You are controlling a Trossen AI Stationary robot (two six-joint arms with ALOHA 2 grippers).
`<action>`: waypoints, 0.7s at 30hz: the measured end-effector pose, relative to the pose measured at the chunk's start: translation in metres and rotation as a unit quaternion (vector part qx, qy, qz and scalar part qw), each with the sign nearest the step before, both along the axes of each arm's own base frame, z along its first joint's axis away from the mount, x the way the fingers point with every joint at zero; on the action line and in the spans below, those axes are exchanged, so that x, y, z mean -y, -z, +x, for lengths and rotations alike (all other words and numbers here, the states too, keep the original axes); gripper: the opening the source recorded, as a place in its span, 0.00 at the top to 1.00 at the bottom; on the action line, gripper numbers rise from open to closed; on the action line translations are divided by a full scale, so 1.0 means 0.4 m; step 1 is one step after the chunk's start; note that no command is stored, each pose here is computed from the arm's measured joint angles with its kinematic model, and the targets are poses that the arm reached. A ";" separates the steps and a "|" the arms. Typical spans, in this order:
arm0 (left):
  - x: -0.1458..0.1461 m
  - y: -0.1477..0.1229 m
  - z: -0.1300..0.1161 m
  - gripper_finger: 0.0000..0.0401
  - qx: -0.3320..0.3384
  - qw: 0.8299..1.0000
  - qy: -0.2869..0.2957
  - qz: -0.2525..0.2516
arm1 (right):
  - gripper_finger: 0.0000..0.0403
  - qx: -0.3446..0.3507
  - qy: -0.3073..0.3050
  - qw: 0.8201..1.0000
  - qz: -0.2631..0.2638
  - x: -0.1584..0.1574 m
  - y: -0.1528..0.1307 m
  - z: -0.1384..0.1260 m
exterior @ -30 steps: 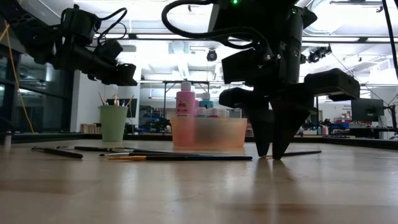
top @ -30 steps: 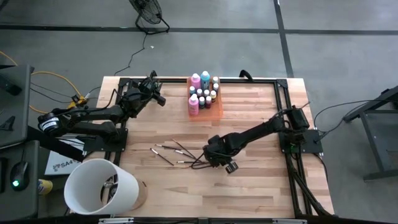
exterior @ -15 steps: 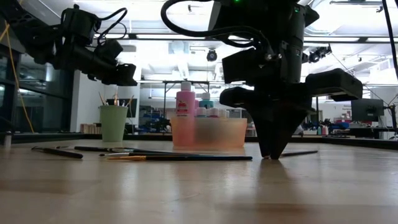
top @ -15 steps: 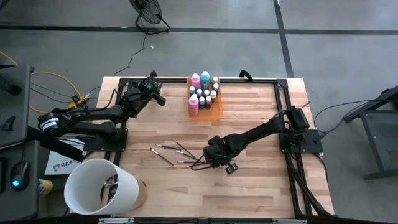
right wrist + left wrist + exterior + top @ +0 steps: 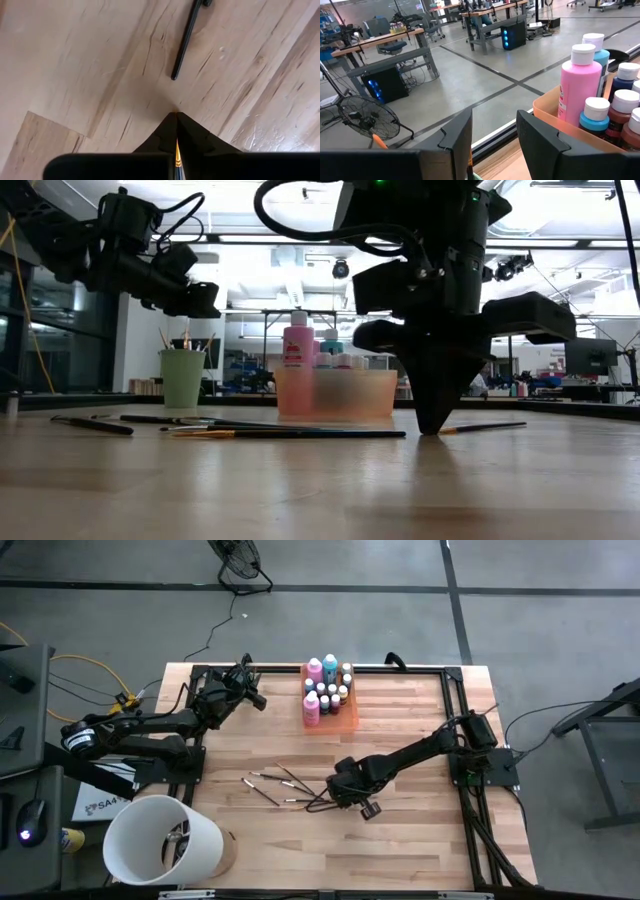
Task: Pick & Place Paint Supplies
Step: Put the orange paintbrush into the cup
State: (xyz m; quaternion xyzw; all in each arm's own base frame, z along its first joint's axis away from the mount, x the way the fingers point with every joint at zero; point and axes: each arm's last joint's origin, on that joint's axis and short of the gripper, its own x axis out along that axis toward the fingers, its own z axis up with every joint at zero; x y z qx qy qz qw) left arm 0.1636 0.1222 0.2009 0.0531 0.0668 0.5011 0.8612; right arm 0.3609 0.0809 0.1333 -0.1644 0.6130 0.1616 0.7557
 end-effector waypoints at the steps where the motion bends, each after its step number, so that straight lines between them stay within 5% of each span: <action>1: 0.000 0.000 0.000 0.62 0.000 1.000 0.000 0.000 | 0.99 0.000 0.007 1.000 0.002 0.000 0.000 0.000; 21: 0.000 0.000 0.000 0.62 0.000 1.000 0.000 0.000 | 0.99 0.097 0.120 0.988 -0.020 0.032 -0.088 0.052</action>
